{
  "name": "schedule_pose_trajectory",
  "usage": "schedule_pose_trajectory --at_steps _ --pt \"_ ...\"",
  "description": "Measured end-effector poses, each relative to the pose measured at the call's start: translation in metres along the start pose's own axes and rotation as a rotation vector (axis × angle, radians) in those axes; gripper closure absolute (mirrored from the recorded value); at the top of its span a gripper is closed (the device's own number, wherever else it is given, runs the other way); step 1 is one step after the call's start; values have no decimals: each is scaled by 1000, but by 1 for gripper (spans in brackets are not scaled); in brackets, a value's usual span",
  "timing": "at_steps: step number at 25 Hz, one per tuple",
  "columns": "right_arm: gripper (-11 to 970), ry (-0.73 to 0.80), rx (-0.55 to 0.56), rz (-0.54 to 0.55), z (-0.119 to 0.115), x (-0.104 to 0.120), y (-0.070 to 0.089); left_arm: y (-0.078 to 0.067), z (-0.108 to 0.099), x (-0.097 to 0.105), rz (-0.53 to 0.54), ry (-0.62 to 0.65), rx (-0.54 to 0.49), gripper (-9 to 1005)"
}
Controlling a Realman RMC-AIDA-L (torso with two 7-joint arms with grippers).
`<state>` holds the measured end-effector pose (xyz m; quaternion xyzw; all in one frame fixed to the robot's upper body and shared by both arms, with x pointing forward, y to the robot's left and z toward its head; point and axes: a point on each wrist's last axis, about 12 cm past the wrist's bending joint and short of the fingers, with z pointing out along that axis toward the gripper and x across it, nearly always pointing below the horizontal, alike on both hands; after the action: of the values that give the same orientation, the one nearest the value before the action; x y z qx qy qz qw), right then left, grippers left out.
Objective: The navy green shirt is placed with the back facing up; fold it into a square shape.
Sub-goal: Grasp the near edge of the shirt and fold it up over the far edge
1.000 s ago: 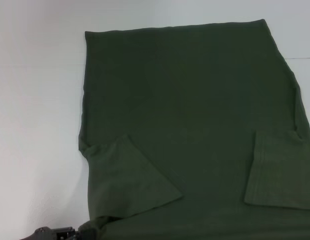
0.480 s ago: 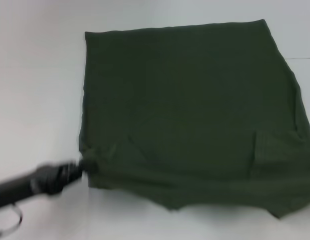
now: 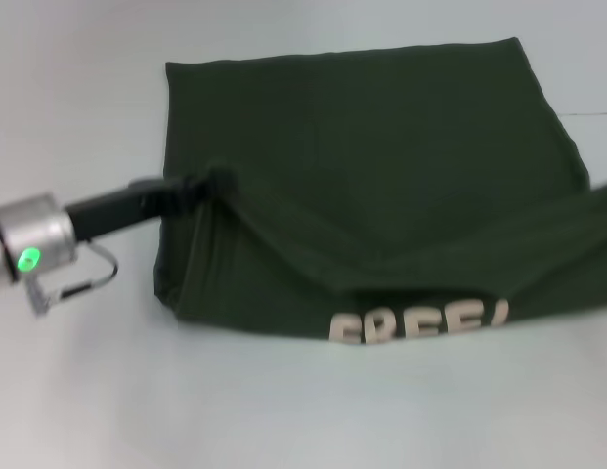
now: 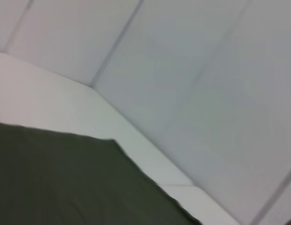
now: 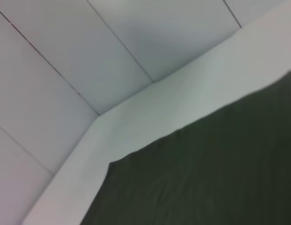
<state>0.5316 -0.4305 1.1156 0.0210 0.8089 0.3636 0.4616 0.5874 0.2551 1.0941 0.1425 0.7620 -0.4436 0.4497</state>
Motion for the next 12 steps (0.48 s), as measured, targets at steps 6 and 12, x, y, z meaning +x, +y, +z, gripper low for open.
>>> schedule_pose_trajectory --at_steps 6,12 --pt "913 7 85 -73 57 -25 4 10 33 -34 61 -63 -155 925" --pt "913 -20 178 -129 94 -35 6 13 62 -46 112 -139 -279 925"
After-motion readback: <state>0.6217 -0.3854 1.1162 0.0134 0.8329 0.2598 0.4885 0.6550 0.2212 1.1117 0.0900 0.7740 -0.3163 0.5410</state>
